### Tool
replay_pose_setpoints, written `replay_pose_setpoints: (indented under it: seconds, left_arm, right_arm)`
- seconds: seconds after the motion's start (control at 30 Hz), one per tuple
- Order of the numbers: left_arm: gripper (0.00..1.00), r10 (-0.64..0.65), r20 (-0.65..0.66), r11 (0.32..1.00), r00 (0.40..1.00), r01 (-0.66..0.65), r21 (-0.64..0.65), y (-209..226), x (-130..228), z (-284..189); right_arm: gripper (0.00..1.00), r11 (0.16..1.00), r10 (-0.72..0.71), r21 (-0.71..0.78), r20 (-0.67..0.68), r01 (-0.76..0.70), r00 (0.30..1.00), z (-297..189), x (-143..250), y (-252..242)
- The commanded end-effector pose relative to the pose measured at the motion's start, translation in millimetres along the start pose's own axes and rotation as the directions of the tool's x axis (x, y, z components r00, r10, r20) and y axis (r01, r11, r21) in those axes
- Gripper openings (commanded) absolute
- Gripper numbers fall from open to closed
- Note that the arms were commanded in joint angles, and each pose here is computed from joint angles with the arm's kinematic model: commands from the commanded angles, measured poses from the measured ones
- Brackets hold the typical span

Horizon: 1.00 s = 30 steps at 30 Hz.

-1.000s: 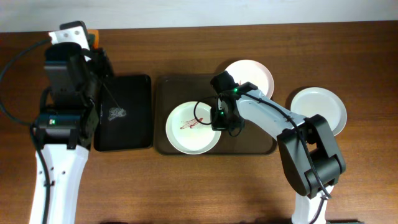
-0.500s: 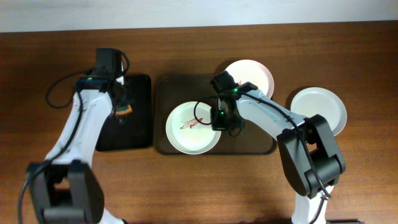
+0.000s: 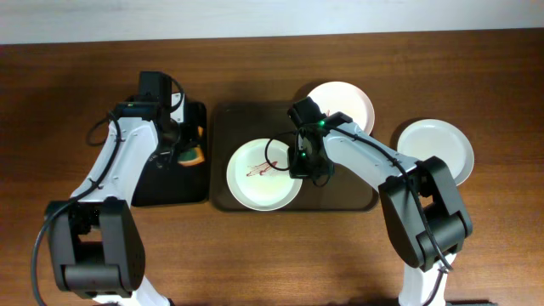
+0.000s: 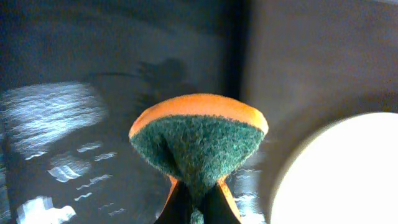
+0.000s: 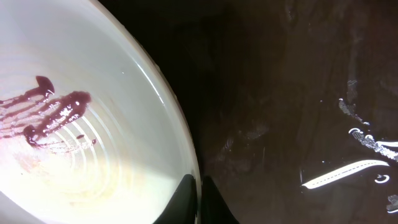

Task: Clean dirty plates on tray and stack at the side
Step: 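Carry the sponge with the left gripper toward the tilted plate, then scrub the tilted plate with the sponge in the left gripper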

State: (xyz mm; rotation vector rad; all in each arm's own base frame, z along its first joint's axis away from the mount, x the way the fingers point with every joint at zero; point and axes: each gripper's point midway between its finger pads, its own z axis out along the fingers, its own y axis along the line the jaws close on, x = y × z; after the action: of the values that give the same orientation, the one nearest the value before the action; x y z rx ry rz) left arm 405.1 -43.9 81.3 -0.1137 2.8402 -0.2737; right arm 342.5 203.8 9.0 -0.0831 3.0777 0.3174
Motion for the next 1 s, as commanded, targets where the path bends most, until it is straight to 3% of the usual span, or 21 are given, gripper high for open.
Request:
replay_pose_setpoints:
  seconds: [0.0, 0.2, 0.3, 0.53, 0.67, 0.83, 0.97]
  left_arm:
    - [0.00, 0.083, 0.022, 0.906, 0.996, -0.084, 0.416, -71.6, -1.5, -19.0]
    - [0.00, 0.109, -0.054, 0.782, 0.993, -0.052, 0.621, -114.0, 14.3, -15.9]
    - [0.00, 0.147, -0.106, 0.689, 0.983, -0.025, 0.724, -135.5, 27.0, -4.7]
    - [0.00, 0.196, -0.216, 0.597, 0.957, 0.058, 0.800, -162.4, 53.5, 30.8]
    - [0.00, 0.233, -0.235, 0.597, 0.944, 0.052, 0.800, -173.8, 66.1, 45.8]
    - [0.00, 0.228, -0.264, 0.680, 0.937, 0.041, 0.732, -175.0, 73.3, 66.4]
    - [0.00, 0.246, -0.269, 0.680, 0.931, 0.032, 0.732, -184.7, 80.0, 75.6]
  right_arm:
    - [0.04, 1.000, -0.009, 0.026, -0.012, 0.010, 1.000, 2.3, 5.3, -4.0]
    - [0.04, 1.000, -0.009, 0.027, -0.015, 0.009, 1.000, 2.3, 5.9, -4.3]
    - [0.04, 1.000, -0.008, 0.027, -0.016, 0.009, 1.000, 2.3, 6.1, -4.4]
    - [0.04, 1.000, -0.008, 0.029, -0.019, 0.008, 1.000, 2.2, 6.8, -4.7]
    - [0.04, 1.000, -0.007, 0.029, -0.019, 0.008, 1.000, 2.3, 6.9, -4.7]
    - [0.04, 1.000, -0.007, 0.029, -0.019, 0.008, 1.000, 2.3, 6.9, -4.7]
    - [0.04, 1.000, -0.007, 0.029, -0.019, 0.008, 1.000, 2.3, 7.0, -4.7]
